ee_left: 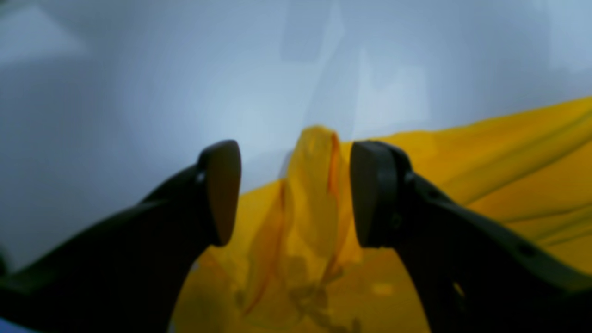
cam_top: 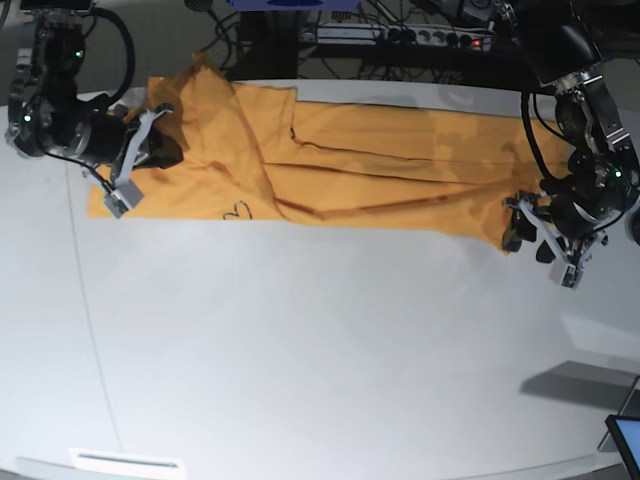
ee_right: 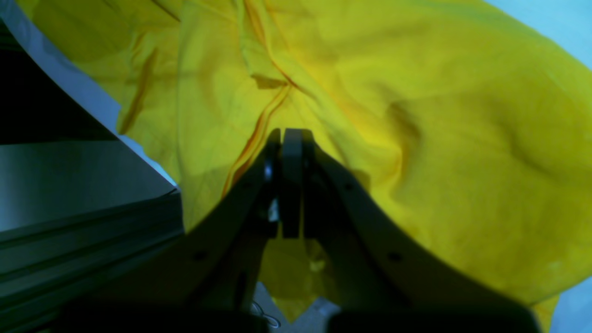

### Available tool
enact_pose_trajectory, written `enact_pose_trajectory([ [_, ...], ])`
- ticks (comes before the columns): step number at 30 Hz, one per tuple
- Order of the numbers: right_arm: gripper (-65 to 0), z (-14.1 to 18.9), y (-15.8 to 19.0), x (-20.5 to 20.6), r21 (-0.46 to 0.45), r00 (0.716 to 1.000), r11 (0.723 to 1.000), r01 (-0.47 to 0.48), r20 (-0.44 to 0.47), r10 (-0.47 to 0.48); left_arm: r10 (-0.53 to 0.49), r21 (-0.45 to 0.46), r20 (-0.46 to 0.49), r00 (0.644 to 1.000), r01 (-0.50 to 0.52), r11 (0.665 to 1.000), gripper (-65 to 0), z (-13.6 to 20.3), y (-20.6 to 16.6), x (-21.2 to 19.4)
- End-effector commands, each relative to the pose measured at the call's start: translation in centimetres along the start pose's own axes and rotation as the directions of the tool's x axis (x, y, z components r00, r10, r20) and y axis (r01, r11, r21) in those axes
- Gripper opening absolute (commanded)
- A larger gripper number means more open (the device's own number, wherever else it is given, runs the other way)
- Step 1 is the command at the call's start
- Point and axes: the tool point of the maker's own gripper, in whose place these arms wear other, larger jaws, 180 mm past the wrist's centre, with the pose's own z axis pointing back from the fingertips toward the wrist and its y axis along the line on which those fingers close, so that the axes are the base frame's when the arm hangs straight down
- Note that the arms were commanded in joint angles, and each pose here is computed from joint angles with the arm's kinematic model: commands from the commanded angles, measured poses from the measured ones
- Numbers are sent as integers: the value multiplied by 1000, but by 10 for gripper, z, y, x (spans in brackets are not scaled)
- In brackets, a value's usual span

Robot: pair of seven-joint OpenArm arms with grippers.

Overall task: Fold the T-shirt properly
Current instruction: 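Move the left gripper to the shirt's hem end and grasp it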

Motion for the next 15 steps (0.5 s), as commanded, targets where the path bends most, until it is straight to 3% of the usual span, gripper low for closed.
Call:
enact_pose_trajectory([
  [1, -650, 4, 1, 10, 3, 999, 1000, -21, 35, 21, -12, 20, 45, 999, 11, 1000, -286, 6, 8, 15],
  [15, -650, 4, 1, 10, 4, 999, 1000, -21, 36, 21, -78, -58, 59, 995, 81, 995, -286, -12, -23, 35],
])
